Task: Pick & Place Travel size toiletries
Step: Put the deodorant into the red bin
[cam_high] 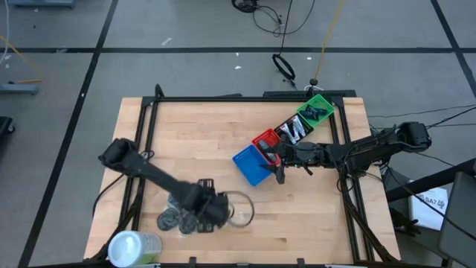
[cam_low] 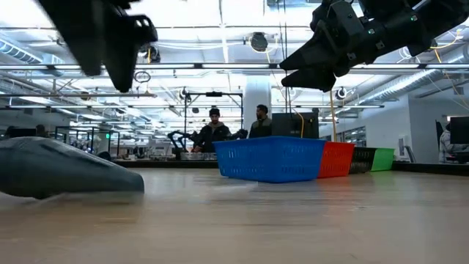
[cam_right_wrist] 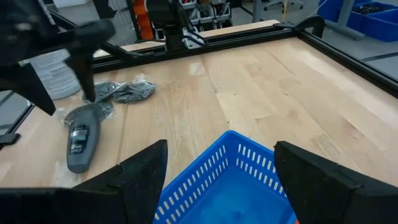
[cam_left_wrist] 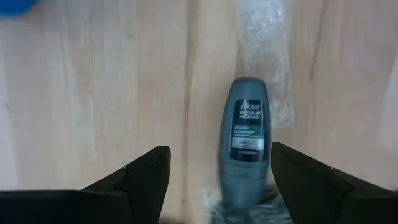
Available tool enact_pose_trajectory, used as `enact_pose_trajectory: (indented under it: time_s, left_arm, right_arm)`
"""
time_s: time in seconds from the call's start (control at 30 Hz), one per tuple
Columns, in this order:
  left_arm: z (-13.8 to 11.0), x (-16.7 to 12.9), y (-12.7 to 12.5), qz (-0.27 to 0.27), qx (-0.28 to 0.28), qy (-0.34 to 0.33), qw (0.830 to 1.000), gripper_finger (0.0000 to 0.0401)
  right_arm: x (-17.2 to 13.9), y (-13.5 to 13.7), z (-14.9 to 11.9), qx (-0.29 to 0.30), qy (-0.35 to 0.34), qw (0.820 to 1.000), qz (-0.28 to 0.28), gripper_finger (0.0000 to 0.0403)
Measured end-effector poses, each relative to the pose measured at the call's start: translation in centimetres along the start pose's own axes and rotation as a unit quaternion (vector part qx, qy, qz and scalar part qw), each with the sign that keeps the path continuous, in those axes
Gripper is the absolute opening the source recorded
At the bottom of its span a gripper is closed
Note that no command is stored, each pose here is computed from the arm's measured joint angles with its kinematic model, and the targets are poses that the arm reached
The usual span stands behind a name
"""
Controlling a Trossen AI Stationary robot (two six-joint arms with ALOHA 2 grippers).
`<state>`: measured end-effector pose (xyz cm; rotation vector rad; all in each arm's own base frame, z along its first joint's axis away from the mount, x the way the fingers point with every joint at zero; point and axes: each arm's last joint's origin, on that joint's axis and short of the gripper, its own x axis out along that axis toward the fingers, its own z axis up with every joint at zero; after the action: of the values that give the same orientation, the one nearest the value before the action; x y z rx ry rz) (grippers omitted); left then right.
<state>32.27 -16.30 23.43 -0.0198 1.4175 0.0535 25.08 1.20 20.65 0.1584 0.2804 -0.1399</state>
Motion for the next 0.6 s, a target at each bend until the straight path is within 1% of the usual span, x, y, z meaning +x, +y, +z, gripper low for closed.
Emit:
enact_pose_trajectory:
  time_s: [0.07,0.13,0.3,0.43,0.6]
  left_arm:
    - [-0.6,0.2,-1.1,0.022,0.035,-0.006,0.999,0.0271]
    - [-0.9,0.9,-2.0,0.029,0.051,-0.001,0.998,0.0271]
    - [-1.2,3.6,-3.4,0.033,0.046,0.038,0.998,0.0271]
    - [-1.6,5.5,-4.4,0.036,0.056,0.063,0.996,0.0271]
    - [-1.9,7.7,-5.1,0.053,0.053,0.086,0.993,0.0271]
  right_arm:
    - [0.0,0.0,0.0,0.000,0.000,1.000,0.000,0.0279]
    - [0.0,0.0,0.0,0.000,0.000,1.000,0.000,0.0279]
    - [0.0,0.0,0.0,0.000,0.000,1.000,0.000,0.0279]
    - [0.0,0.0,0.0,0.000,0.000,1.000,0.000,0.0279]
    - [0.0,0.0,0.0,0.002,0.000,1.000,0.000,0.0279]
